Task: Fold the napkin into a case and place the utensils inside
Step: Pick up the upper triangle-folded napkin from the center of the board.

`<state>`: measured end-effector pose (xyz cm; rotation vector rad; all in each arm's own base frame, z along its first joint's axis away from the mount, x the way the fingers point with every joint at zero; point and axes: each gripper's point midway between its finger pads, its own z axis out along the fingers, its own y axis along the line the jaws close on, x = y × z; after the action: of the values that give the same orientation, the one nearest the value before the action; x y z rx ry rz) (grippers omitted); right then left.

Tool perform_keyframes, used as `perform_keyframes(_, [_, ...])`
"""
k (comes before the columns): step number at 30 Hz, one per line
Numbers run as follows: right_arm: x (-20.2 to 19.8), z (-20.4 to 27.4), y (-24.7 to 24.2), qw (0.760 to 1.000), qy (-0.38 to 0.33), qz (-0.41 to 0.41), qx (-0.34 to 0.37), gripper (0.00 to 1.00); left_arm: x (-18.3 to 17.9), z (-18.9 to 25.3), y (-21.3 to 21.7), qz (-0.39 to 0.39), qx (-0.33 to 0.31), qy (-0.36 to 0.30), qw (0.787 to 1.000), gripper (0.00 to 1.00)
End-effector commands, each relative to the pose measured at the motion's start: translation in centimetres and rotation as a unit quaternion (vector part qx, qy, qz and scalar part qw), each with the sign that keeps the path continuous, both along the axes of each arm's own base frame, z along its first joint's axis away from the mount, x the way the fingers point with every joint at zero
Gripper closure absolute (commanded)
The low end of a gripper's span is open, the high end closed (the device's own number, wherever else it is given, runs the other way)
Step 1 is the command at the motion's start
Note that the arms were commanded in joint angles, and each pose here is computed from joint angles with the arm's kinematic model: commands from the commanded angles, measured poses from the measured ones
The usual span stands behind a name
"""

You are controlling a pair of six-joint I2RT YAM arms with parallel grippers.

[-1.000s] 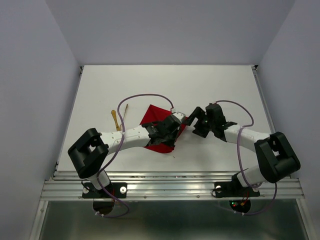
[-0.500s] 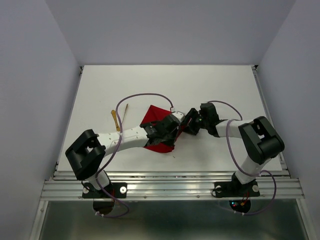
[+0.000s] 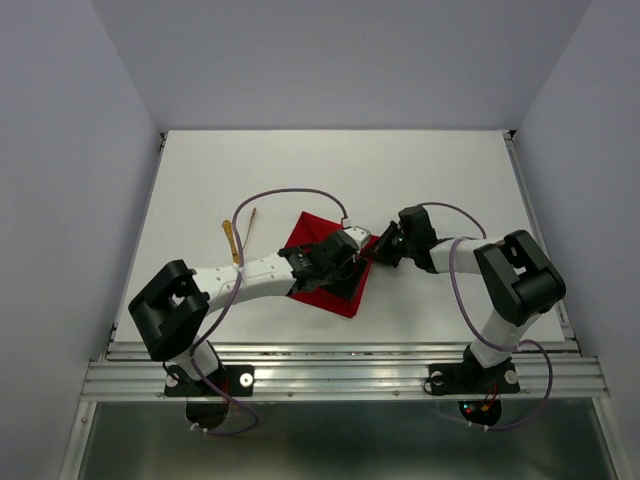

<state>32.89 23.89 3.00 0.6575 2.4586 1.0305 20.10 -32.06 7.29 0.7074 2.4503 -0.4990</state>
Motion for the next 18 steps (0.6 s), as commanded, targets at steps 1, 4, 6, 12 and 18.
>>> perform_keyframes(1, [1.1,1.7,-0.2,1.0,-0.029,-0.009,-0.004,0.99,0.4,2.3,0.2,0.005,-0.008,-0.03,0.999,0.28])
perform_keyframes(4, [1.0,1.9,-0.3,0.999,-0.03,-0.012,-0.003,0.99,0.3,2.8,-0.1,0.016,-0.002,-0.047,0.999,0.3])
perform_keyframes(6, [0.9,2.1,-0.5,0.999,-0.03,-0.015,-0.005,0.99,-0.5,2.5,-0.8,0.016,0.005,-0.051,0.999,0.34])
perform_keyframes(12, [0.8,2.1,-0.6,0.999,-0.029,-0.016,-0.007,0.99,-1.4,2.3,-3.2,0.032,0.013,-0.071,0.997,0.38])
perform_keyframes(18, [0.7,2.3,-0.6,0.999,-0.029,-0.015,-0.004,0.99,-1.5,0.1,-4.7,0.056,0.066,-0.094,0.992,0.38])
